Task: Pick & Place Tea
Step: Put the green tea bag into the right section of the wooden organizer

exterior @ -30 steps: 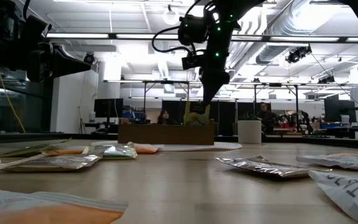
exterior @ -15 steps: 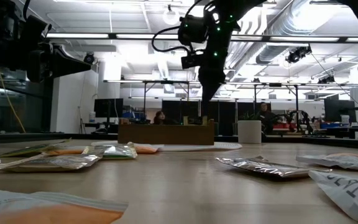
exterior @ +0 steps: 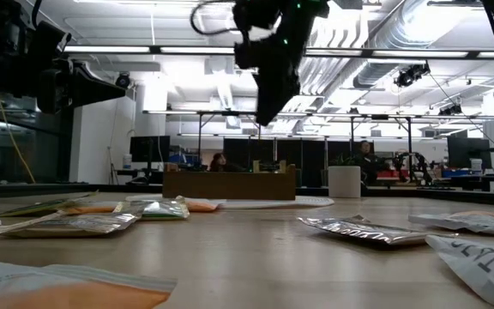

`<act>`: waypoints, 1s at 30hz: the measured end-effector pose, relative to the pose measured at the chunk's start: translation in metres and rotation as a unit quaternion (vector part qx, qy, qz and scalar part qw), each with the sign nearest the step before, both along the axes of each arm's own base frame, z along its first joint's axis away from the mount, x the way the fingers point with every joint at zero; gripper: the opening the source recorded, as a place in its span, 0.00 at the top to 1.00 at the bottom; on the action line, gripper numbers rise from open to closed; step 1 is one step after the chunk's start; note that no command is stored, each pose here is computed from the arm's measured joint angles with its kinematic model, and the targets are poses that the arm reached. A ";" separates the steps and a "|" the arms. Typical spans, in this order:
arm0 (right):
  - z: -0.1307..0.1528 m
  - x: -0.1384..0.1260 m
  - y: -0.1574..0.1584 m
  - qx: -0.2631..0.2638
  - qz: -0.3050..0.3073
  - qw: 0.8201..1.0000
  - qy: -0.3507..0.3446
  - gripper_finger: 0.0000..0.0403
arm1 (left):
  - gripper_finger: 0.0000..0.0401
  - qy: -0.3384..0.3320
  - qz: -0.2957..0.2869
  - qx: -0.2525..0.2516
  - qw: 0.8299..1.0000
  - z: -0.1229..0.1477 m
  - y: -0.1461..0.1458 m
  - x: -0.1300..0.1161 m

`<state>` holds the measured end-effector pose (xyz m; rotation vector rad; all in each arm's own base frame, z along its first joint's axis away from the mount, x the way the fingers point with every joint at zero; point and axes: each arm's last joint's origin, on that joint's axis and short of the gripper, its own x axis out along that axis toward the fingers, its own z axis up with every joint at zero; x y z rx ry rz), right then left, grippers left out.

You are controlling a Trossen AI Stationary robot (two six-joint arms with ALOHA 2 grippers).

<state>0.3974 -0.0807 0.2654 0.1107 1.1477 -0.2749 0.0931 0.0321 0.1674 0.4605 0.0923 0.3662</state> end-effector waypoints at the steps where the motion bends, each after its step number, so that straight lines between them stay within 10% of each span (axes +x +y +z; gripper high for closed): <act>1: 0.000 0.002 0.007 0.023 0.000 1.000 -0.011 0.49 | 1.00 0.000 0.000 0.000 1.000 0.000 0.000 0.000; 12: -0.016 0.024 0.073 0.248 -0.115 0.956 -0.104 0.49 | 1.00 0.000 0.000 0.000 1.000 0.000 0.000 0.000; 24: -0.075 0.019 0.116 0.342 -0.270 0.888 -0.144 0.43 | 1.00 0.000 0.000 0.000 1.000 0.000 0.000 0.000; 30: -0.096 0.034 0.127 0.356 -0.273 0.884 -0.130 0.41 | 1.00 0.000 0.000 0.000 1.000 0.000 0.000 0.000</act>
